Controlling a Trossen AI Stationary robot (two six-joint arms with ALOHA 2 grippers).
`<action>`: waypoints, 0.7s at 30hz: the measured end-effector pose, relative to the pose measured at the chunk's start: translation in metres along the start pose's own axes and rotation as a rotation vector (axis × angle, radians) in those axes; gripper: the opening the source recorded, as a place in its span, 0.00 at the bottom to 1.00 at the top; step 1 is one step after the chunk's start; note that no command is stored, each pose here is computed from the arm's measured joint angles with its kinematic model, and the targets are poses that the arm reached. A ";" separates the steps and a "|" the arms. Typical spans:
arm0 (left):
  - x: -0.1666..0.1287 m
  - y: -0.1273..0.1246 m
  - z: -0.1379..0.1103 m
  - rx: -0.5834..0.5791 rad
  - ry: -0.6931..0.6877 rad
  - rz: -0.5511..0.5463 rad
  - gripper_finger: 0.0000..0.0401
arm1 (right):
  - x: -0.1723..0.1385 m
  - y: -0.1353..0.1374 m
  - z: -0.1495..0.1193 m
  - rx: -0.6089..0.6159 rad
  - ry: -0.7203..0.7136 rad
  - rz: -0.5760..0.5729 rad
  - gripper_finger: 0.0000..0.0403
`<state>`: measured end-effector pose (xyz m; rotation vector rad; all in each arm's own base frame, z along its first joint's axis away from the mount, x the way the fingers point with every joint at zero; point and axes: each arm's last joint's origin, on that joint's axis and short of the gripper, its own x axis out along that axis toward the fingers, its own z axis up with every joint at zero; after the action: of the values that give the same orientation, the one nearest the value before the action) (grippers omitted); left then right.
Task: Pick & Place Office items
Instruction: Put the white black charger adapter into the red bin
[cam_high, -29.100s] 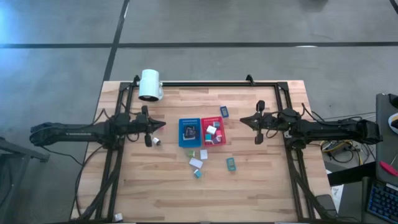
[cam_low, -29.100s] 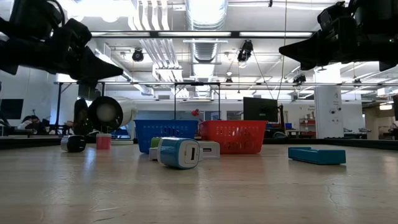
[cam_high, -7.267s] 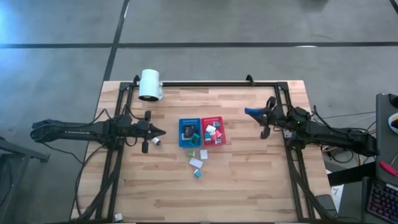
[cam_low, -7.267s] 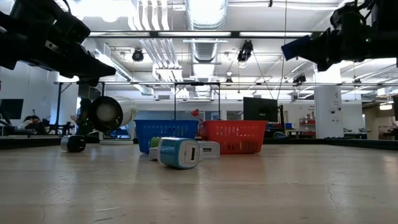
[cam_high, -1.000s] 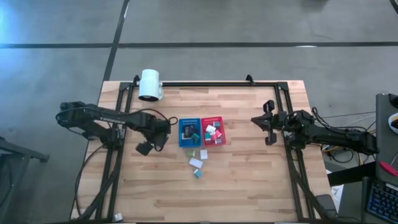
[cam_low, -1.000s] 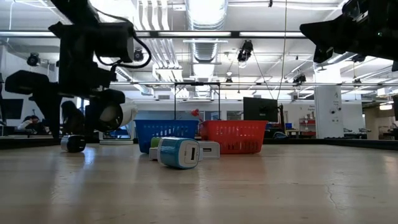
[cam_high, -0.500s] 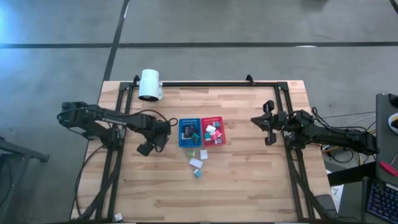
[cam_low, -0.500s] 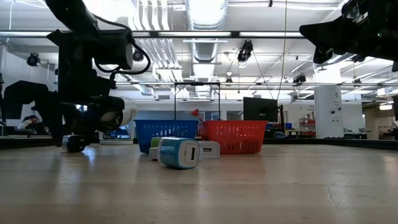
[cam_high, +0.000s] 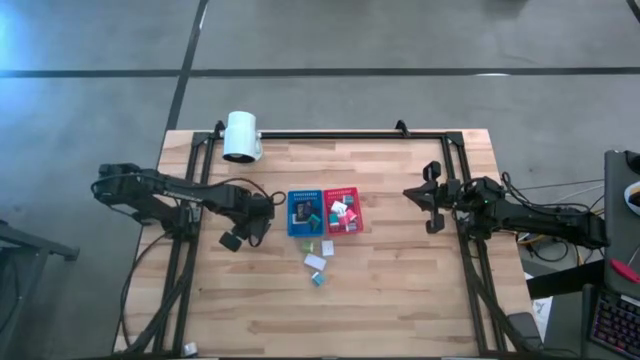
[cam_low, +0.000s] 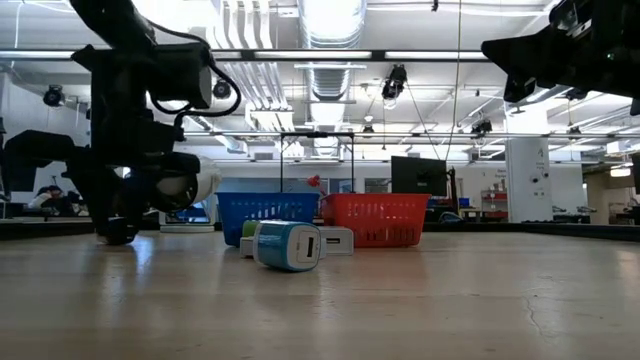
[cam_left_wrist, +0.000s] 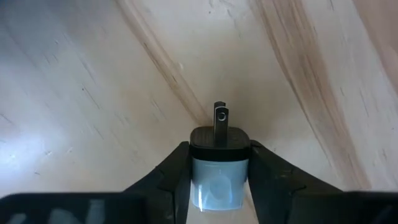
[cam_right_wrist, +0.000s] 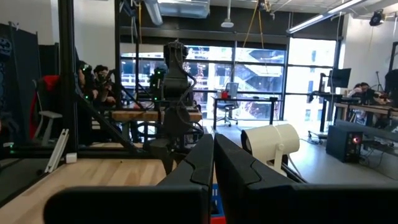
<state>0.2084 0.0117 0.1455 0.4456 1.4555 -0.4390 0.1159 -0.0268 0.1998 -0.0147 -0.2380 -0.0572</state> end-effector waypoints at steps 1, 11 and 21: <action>-0.002 0.000 0.002 0.001 0.000 0.008 0.31 | 0.000 0.000 0.000 0.000 0.000 0.000 0.02; -0.061 -0.001 0.027 -0.054 -0.436 0.026 0.31 | 0.000 0.000 0.000 0.000 0.000 -0.001 0.02; -0.065 -0.028 -0.013 -0.242 -0.904 0.149 0.31 | 0.001 0.000 -0.002 -0.039 0.016 -0.001 0.02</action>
<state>0.1786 -0.0038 0.2093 0.1173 0.5801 -0.2772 0.1169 -0.0271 0.1982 -0.0530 -0.2206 -0.0627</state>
